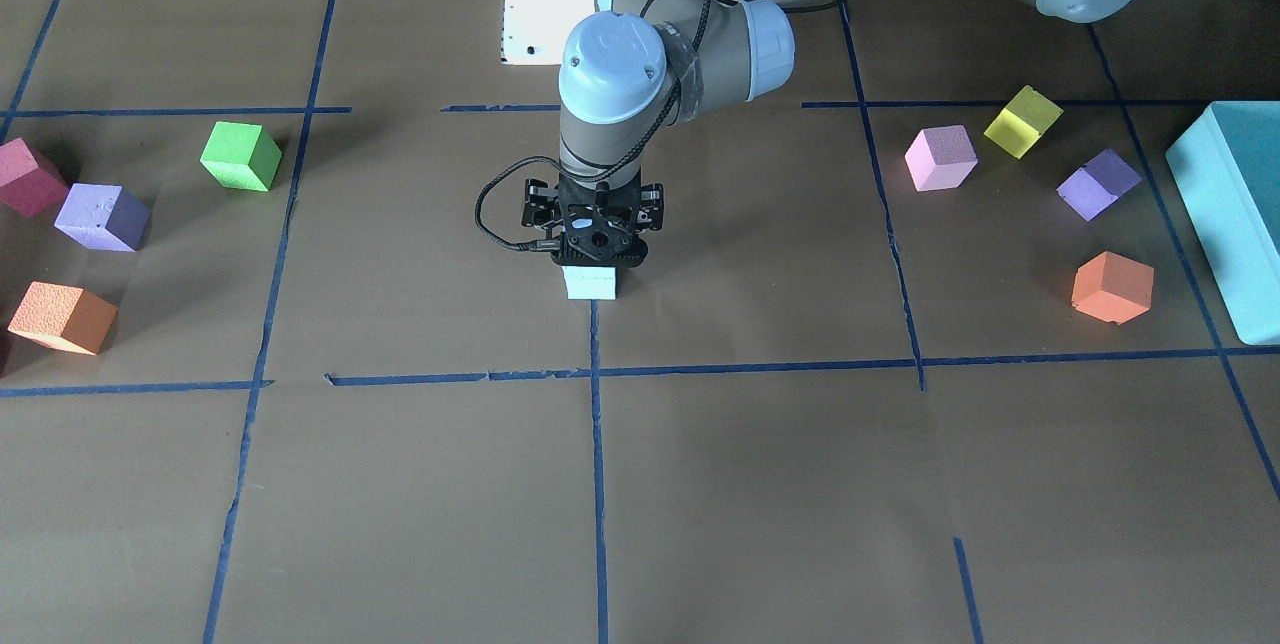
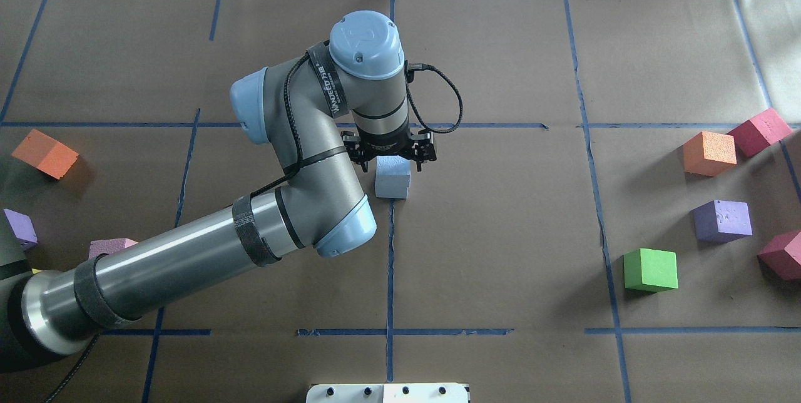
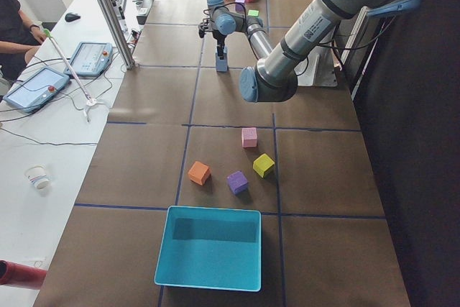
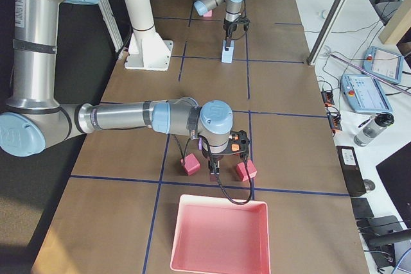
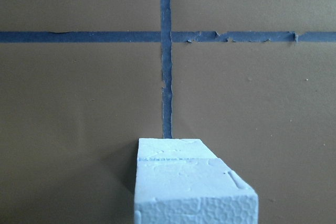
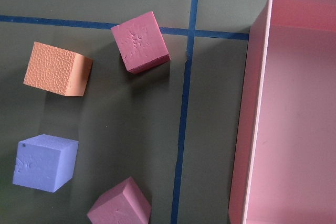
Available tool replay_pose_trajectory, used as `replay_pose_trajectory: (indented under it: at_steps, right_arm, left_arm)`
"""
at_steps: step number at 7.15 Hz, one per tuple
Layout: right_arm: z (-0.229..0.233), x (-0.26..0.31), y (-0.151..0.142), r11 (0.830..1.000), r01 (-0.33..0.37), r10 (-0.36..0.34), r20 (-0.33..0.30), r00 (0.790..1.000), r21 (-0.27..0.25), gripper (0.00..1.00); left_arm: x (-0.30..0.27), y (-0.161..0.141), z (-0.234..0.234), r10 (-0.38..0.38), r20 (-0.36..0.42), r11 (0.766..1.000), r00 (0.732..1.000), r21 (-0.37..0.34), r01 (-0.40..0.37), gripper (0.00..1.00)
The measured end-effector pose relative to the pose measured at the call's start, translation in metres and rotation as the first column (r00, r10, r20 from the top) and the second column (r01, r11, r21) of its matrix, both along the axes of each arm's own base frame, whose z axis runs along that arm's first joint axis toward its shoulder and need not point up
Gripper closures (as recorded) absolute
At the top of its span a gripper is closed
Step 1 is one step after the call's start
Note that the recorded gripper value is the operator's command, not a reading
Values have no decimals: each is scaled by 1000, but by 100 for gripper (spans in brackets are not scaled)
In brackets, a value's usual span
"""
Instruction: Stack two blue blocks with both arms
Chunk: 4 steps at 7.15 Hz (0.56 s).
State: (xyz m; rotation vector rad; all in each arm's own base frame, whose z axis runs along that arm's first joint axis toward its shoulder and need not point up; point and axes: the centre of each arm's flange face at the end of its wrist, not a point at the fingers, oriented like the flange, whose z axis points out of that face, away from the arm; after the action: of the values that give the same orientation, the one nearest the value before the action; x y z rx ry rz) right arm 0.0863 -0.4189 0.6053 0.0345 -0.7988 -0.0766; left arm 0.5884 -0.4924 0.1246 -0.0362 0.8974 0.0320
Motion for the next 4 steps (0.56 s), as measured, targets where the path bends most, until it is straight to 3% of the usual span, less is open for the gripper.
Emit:
replay_pose_trajectory:
  at_steps: [2,4]
  right_arm:
    - [0,0,0,1000,1,-1,0,1000,0,0]
    - [10,0,4,1000,4,-4,0,1000,-13,0]
  left_arm:
    - [-35,0,-27,-22,-27,1000,999,13,23,0]
    - [-105,12,-40,-53,-14,998,999,21,53,0]
